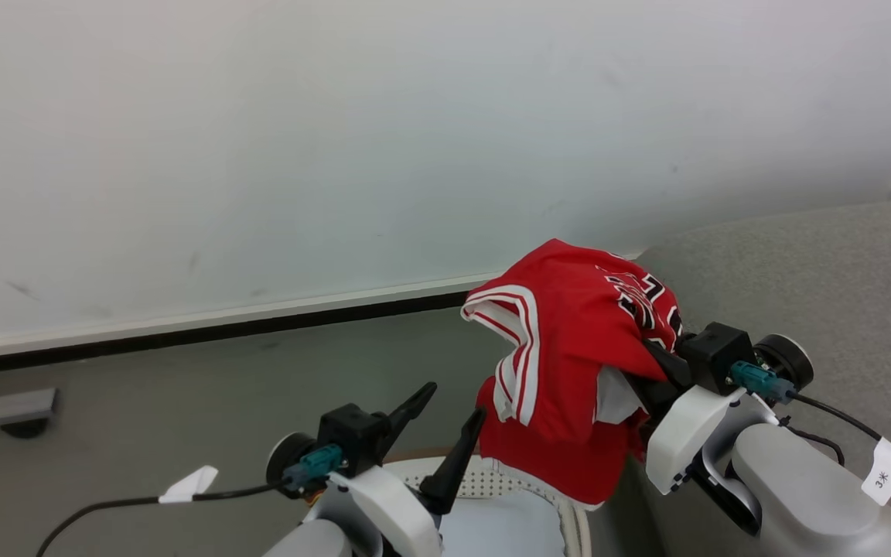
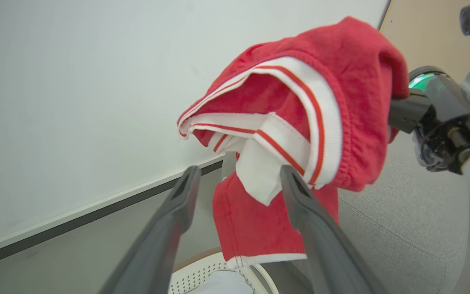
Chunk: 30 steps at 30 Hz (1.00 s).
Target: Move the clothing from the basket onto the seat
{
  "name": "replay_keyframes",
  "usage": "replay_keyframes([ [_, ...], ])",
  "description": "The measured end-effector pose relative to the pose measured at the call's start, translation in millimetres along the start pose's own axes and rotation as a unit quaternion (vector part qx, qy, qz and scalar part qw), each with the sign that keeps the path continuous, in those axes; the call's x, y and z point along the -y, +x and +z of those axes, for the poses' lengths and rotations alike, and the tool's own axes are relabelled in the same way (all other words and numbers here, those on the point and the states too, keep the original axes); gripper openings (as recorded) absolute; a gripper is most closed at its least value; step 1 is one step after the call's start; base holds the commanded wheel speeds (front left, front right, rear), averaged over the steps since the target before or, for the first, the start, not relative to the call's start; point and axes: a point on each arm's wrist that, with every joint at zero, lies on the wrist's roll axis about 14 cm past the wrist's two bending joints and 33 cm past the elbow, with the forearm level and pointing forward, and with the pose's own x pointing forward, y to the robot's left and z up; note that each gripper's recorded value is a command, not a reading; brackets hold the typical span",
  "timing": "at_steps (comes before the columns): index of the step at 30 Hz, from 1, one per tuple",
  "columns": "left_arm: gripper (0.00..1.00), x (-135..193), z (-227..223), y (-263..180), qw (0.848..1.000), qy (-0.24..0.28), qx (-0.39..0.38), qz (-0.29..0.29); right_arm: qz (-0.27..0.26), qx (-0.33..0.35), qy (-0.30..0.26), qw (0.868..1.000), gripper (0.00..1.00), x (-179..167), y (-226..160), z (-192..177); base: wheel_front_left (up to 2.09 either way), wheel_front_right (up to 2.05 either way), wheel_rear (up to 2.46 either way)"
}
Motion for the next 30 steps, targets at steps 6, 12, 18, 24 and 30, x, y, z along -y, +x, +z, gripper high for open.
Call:
replay_keyframes([
  [6,1.0,30,-3,21,0.999,-0.01,-0.002,-0.052,-0.045,0.005,-0.009,0.999,0.0,30,-24,4,0.0,0.0,0.0],
  [12,1.0,70,-6,43,0.993,-0.023,-0.003,-0.116,-0.11,0.003,-0.02,0.994,0.0,73,-66,5,0.0,0.0,0.0],
  [18,1.0,106,-11,57,0.985,-0.038,-0.006,-0.167,-0.172,-0.016,-0.038,0.984,0.0,112,-115,-2,0.0,0.0,0.0],
  [24,1.0,119,-18,63,0.981,-0.049,-0.013,-0.189,-0.204,-0.026,-0.042,0.978,0.0,132,-139,-6,0.0,0.0,0.0],
  [30,1.0,112,-20,69,0.98,-0.054,-0.013,-0.193,-0.218,-0.031,-0.042,0.975,0.0,150,-137,-7,0.0,0.0,0.0],
])
